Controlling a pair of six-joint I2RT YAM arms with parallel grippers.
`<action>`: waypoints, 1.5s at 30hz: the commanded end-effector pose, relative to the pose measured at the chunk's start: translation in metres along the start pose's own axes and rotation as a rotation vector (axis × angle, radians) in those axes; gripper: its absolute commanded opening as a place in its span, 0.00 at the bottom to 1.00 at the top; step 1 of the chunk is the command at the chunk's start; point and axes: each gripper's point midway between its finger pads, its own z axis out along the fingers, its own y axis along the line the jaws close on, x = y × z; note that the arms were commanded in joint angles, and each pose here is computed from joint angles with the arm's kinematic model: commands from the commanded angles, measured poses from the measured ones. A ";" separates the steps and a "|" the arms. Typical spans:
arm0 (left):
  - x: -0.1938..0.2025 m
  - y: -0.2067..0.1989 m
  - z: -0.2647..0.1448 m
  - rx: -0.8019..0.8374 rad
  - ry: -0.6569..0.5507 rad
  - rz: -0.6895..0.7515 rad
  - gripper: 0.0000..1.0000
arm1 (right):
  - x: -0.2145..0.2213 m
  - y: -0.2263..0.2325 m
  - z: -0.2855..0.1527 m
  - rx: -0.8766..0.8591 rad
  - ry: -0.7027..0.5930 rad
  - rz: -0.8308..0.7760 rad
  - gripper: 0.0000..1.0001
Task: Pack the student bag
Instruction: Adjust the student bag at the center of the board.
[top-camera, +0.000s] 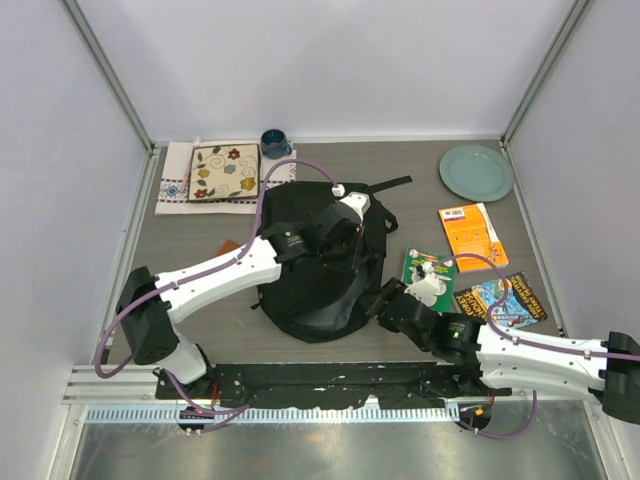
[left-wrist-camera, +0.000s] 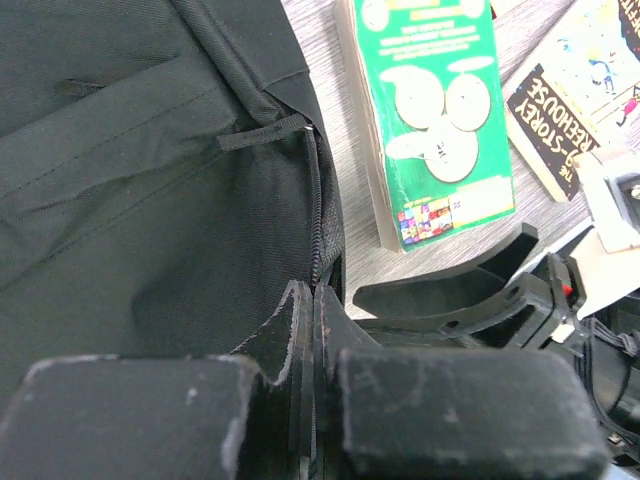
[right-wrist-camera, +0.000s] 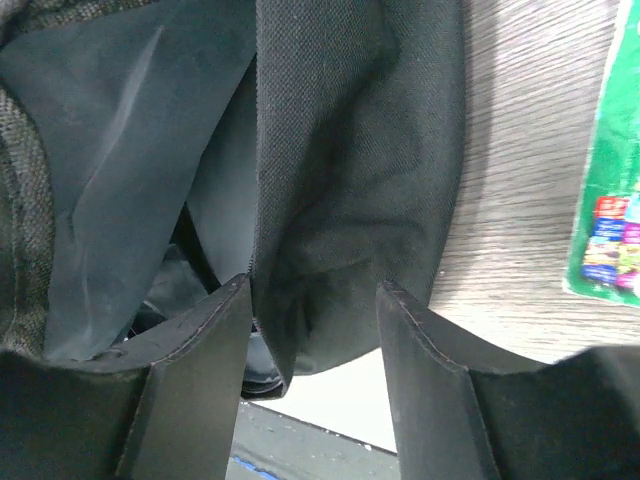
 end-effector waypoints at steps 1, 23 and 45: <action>-0.020 -0.003 -0.028 0.008 -0.064 0.025 0.00 | -0.012 0.026 0.010 -0.053 -0.067 0.088 0.60; -0.030 0.009 -0.022 -0.019 -0.079 0.026 0.00 | 0.028 0.021 0.041 0.106 0.110 -0.055 0.37; -0.031 0.025 -0.016 0.041 -0.047 -0.006 0.00 | -0.026 -0.001 0.003 0.302 -0.016 -0.296 0.57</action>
